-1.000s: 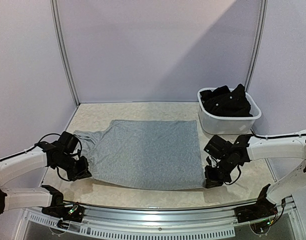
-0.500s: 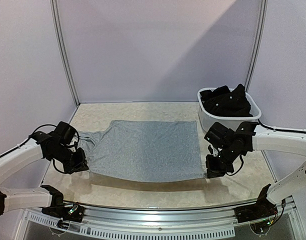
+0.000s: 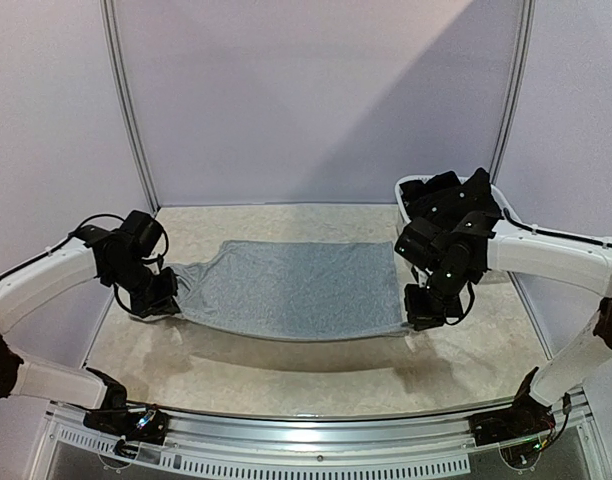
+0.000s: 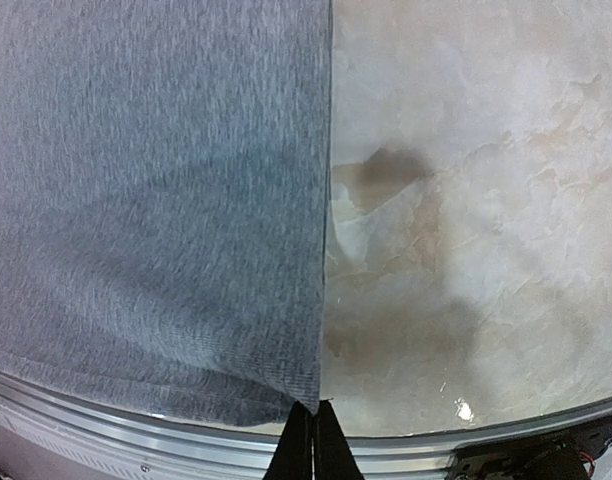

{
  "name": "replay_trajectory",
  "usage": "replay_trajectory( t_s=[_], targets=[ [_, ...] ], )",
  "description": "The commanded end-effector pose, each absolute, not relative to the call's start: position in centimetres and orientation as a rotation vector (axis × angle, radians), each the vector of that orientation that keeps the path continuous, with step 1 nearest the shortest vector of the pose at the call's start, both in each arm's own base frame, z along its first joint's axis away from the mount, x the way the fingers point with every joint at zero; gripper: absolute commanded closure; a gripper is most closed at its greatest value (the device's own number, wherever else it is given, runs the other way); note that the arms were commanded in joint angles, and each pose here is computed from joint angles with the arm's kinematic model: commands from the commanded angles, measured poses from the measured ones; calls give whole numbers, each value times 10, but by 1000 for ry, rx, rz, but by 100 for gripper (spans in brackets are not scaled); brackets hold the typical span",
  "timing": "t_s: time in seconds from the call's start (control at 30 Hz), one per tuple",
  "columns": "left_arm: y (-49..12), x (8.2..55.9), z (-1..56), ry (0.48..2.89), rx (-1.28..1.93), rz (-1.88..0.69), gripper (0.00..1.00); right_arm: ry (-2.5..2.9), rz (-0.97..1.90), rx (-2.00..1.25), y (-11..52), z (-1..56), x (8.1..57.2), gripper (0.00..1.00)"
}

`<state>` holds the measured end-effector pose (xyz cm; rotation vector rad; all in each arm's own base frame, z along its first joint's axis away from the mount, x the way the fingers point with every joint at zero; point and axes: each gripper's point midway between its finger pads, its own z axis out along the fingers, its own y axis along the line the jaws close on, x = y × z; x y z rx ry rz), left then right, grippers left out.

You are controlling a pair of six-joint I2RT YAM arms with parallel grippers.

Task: Fold and stack the mixed laundry pile
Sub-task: Fold the flattened tank top at the center of the board.

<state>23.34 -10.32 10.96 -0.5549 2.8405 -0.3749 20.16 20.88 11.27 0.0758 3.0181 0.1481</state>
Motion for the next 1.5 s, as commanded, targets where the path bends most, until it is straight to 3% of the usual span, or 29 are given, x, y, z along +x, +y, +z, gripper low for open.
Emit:
replay_trajectory(
  t_s=[0.0,0.37,0.73,0.9,1.1,1.47],
  targets=[
    [-107,250,119,2850,-455,-315,100,2995,33,64,198,118,222,100],
    [-118,303,119,2896,-360,-223,100,2988,-8,21,205,119,271,100],
    [-118,323,103,2961,-317,-164,100,3054,-42,-40,206,98,286,100],
    [-117,294,110,3025,-277,-203,100,3110,5,-93,207,98,270,100],
    [-109,231,107,3136,-305,-262,100,3195,302,-126,213,103,217,100],
    [-99,156,73,3239,-446,-263,100,3316,257,-142,206,70,148,100]
  ],
)
